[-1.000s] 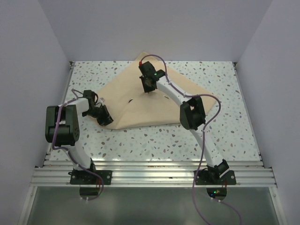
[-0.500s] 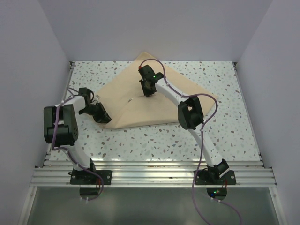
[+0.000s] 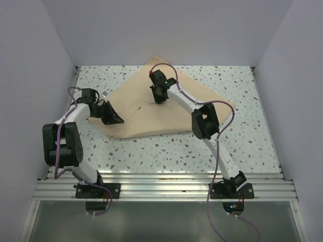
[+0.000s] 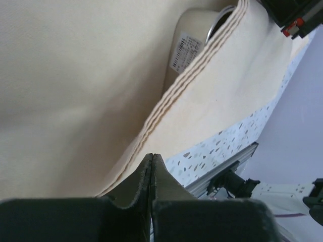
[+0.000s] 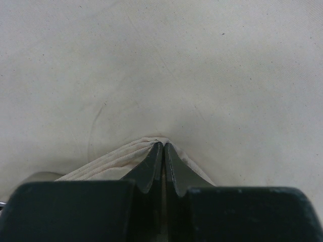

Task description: Prepare the surgical pack

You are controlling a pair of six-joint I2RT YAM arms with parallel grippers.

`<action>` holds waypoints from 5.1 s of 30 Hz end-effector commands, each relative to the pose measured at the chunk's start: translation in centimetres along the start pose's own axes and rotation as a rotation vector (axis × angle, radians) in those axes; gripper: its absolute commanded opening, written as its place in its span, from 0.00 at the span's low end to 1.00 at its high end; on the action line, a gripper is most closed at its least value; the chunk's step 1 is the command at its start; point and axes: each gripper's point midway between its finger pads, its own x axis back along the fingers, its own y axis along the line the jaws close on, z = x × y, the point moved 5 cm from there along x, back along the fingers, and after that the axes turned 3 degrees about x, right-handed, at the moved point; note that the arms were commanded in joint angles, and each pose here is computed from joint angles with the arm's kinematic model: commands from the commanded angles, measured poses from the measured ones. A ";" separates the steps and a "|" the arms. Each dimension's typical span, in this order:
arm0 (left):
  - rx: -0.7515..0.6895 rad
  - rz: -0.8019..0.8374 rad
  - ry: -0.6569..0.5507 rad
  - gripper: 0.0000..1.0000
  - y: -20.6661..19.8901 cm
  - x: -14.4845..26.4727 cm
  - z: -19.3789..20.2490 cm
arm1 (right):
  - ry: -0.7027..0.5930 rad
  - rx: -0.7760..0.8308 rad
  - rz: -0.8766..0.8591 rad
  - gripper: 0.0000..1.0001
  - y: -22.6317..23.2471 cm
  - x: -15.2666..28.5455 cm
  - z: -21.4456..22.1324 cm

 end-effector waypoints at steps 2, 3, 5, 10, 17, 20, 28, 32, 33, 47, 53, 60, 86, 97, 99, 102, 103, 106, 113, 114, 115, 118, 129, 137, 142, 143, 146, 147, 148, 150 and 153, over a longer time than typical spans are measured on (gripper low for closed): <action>-0.074 0.157 0.034 0.00 -2.9 -0.2 1.2 | 0.003 -0.006 -0.003 0.04 -0.3 -0.1 0.0; -0.070 0.171 0.060 0.00 -2.9 -0.7 1.5 | 0.004 -0.006 -0.003 0.04 -0.3 -0.1 0.1; -0.052 0.205 0.109 0.00 -3.0 -1.8 2.3 | 0.003 -0.007 -0.002 0.04 -0.4 -0.2 0.0; 0.017 0.015 0.122 0.00 0.7 -3.7 2.9 | 0.014 -0.011 -0.005 0.04 -0.3 -0.2 0.2; 0.040 -0.128 0.201 0.00 5.0 -6.8 3.2 | 0.038 -0.011 0.000 0.04 -0.4 -0.7 0.9; 0.007 -0.116 0.176 0.00 3.8 -6.3 2.1 | 0.045 -0.010 0.005 0.04 -0.5 -0.9 1.2; -0.127 -0.081 -0.041 0.00 -1.4 -1.0 -0.8 | 0.041 -0.015 0.005 0.04 -0.5 -0.8 1.0; -0.101 -0.007 0.009 0.00 -1.7 -1.6 0.5 | 0.041 -0.011 0.005 0.04 -0.5 -0.8 1.0; -0.090 -0.009 0.030 0.00 -1.3 -2.0 1.0 | 0.039 -0.012 0.004 0.04 -0.5 -0.8 1.0; 0.190 -0.239 0.088 0.00 9.3 -3.0 2.4 | 0.049 -0.012 -0.003 0.04 -0.6 -1.1 1.2; 0.113 -0.311 -0.021 0.00 8.2 -0.1 1.0 | 0.056 -0.017 -0.006 0.04 -0.8 -1.4 1.4; 0.099 -0.335 -0.061 0.00 7.7 0.9 -0.6 | 0.055 -0.023 -0.012 0.04 -1.0 -1.3 1.3; 0.029 -0.208 0.228 0.00 4.9 -8.4 3.8 | 0.068 -0.038 -0.019 0.04 -1.1 -1.6 1.5; -0.136 -0.055 -0.019 0.00 -2.7 -2.5 1.4 | 0.073 -0.033 -0.022 0.04 -1.0 -1.5 1.7; -0.121 -0.038 0.005 0.00 -2.4 -3.3 2.1 | 0.070 -0.034 -0.024 0.04 -0.9 -1.6 1.6; -0.098 -0.014 0.078 0.00 -1.9 -4.8 3.3 | 0.073 -0.030 -0.022 0.04 -1.0 -1.6 1.7; -0.097 -0.010 0.100 0.00 -1.7 -5.4 3.7 | 0.073 -0.030 -0.024 0.04 -1.0 -1.6 1.7; -0.052 -0.039 0.168 0.00 0.2 -7.6 4.6 | 0.075 -0.036 -0.025 0.04 -1.0 -1.7 1.8; -0.084 -0.221 0.014 0.00 1.5 -4.9 1.1 | 0.084 -0.047 -0.037 0.04 -0.8 -1.8 2.0; -0.089 -0.234 -0.030 0.04 1.3 -3.8 0.2 | 0.085 -0.047 -0.040 0.04 -0.8 -1.8 2.0; -0.088 -0.266 -0.084 0.07 1.5 -2.6 -0.7 | 0.083 -0.048 -0.039 0.04 -0.8 -1.9 2.0; -0.069 -0.326 -0.242 0.18 2.0 1.9 -3.5 | 0.082 -0.042 -0.038 0.04 -0.8 -1.9 2.0; 0.134 -0.467 -0.382 0.51 9.5 6.6 -7.0 | 0.079 -0.046 -0.053 0.04 -0.7 -1.8 1.8; 0.176 -0.539 -0.311 0.51 12.0 5.2 -12.0 | 0.104 -0.056 -0.073 0.04 -0.3 -2.4 2.7; 0.218 -0.556 -0.248 0.51 13.2 3.7 -12.1 | 0.098 -0.055 -0.075 0.04 -0.3 -2.3 2.4; 0.224 -0.558 -0.243 0.51 13.4 3.6 -11.9 | 0.092 -0.056 -0.075 0.04 -0.3 -2.3 2.2; 0.244 -0.599 -0.220 0.50 13.9 3.6 -10.9 | 0.085 -0.058 -0.078 0.04 -0.3 -2.3 2.0; 0.242 -0.612 -0.220 0.50 14.0 3.8 -10.7 | 0.086 -0.056 -0.076 0.04 -0.3 -2.3 2.0; 0.242 -0.618 -0.222 0.50 14.1 3.9 -10.5 | 0.089 -0.057 -0.074 0.04 -0.4 -2.4 2.1; 0.240 -0.620 -0.218 0.51 14.1 3.9 -10.2 | 0.092 -0.055 -0.072 0.04 -0.4 -2.4 2.2; 0.250 -0.588 -0.199 0.51 14.0 3.5 -9.6 | 0.091 -0.055 -0.071 0.04 -0.4 -2.4 2.2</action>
